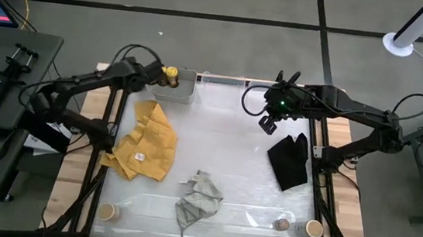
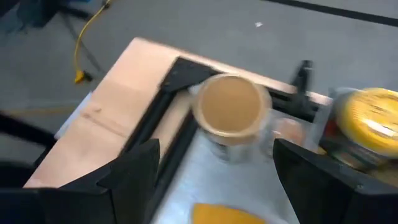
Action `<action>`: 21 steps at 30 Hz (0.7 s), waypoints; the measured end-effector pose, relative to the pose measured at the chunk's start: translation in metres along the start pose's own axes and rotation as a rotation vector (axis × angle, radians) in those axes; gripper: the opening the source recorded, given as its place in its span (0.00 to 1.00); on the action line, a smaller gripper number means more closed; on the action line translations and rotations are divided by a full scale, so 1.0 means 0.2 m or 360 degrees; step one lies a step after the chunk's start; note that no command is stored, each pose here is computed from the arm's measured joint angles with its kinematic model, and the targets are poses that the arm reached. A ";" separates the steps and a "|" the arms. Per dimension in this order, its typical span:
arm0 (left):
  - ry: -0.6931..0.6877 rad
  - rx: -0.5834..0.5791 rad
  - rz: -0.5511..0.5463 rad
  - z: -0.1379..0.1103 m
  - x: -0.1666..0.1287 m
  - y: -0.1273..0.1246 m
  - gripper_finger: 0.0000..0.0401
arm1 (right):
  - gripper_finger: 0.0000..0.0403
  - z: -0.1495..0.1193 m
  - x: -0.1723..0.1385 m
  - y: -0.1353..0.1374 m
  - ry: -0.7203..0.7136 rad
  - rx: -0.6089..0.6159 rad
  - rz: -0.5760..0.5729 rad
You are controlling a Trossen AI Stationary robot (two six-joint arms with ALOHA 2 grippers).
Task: Sort spices by type
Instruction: Put the top left gold seasoning bottle into the right transparent bin
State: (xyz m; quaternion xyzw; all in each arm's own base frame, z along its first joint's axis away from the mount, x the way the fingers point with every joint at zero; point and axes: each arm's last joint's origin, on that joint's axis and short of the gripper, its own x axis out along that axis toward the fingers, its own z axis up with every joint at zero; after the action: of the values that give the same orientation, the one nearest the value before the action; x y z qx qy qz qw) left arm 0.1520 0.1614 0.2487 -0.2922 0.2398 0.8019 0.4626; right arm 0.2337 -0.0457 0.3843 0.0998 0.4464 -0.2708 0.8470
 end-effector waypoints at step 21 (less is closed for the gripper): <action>-0.0039 -0.0068 -0.0089 0.03 0.23 0.00 0.75 | 0.00 0.00 0.00 0.00 0.0004 0.0157 0.0034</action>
State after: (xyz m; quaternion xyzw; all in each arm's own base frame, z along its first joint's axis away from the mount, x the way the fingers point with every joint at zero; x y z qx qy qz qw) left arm 0.1321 0.1925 0.2213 -0.2988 0.2086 0.7972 0.4814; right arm 0.2343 -0.0453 0.3845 0.1466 0.4325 -0.2834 0.8433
